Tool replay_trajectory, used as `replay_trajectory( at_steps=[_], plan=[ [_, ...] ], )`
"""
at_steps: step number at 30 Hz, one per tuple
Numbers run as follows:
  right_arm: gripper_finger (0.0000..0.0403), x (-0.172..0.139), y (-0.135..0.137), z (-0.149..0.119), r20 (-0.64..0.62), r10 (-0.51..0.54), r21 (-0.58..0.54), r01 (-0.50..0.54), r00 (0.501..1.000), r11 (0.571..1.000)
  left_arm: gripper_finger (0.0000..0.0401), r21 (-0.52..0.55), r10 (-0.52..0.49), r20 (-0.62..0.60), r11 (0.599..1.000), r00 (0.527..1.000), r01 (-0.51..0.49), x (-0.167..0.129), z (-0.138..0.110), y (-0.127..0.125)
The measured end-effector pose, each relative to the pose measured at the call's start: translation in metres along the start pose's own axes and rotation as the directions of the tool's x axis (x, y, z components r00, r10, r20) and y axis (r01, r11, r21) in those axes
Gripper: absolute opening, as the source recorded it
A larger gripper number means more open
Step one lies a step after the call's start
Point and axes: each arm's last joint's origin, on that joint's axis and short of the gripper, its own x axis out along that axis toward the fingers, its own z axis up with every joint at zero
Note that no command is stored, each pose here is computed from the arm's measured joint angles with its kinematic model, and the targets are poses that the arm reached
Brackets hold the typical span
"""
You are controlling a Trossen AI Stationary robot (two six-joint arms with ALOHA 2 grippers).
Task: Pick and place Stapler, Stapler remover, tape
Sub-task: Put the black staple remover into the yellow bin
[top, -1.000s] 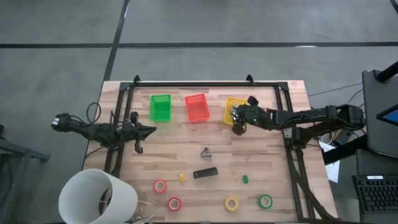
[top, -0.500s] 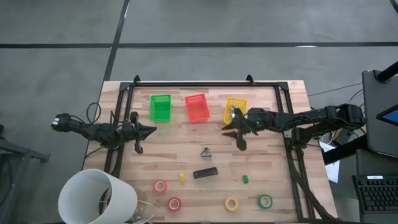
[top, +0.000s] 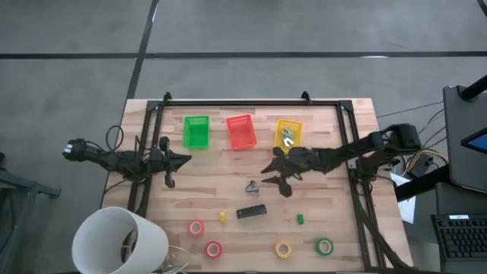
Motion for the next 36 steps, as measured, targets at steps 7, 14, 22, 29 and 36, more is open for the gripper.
replay_trajectory(
  at_steps=[7,14,22,29,36],
  plan=[
    [0.0161,0.034,-0.002,0.001,-0.104,0.012,-0.012,-0.013,0.994,1.000,0.0010,0.000,0.000,0.000,1.000,1.000,0.000,0.000,0.000,0.000],
    [0.0145,0.047,-0.002,0.007,-0.140,0.030,-0.040,-0.036,0.990,0.999,0.0010,0.000,0.000,-0.001,1.000,1.000,0.000,0.000,0.000,0.000],
    [0.0130,0.050,-0.003,0.007,-0.136,0.035,-0.040,-0.041,0.990,0.998,0.0010,-0.001,-0.001,0.001,1.000,1.000,0.001,0.000,0.000,0.000],
    [0.0130,0.056,-0.005,0.000,-0.146,0.024,-0.015,-0.027,0.989,1.000,0.0010,0.000,-0.001,0.001,1.000,1.000,0.001,0.000,0.000,0.000],
    [0.0128,0.062,-0.008,-0.006,-0.147,0.006,-0.025,-0.010,0.989,1.000,0.0010,0.000,0.000,0.000,1.000,1.000,0.000,0.000,0.000,0.000]
  ],
)
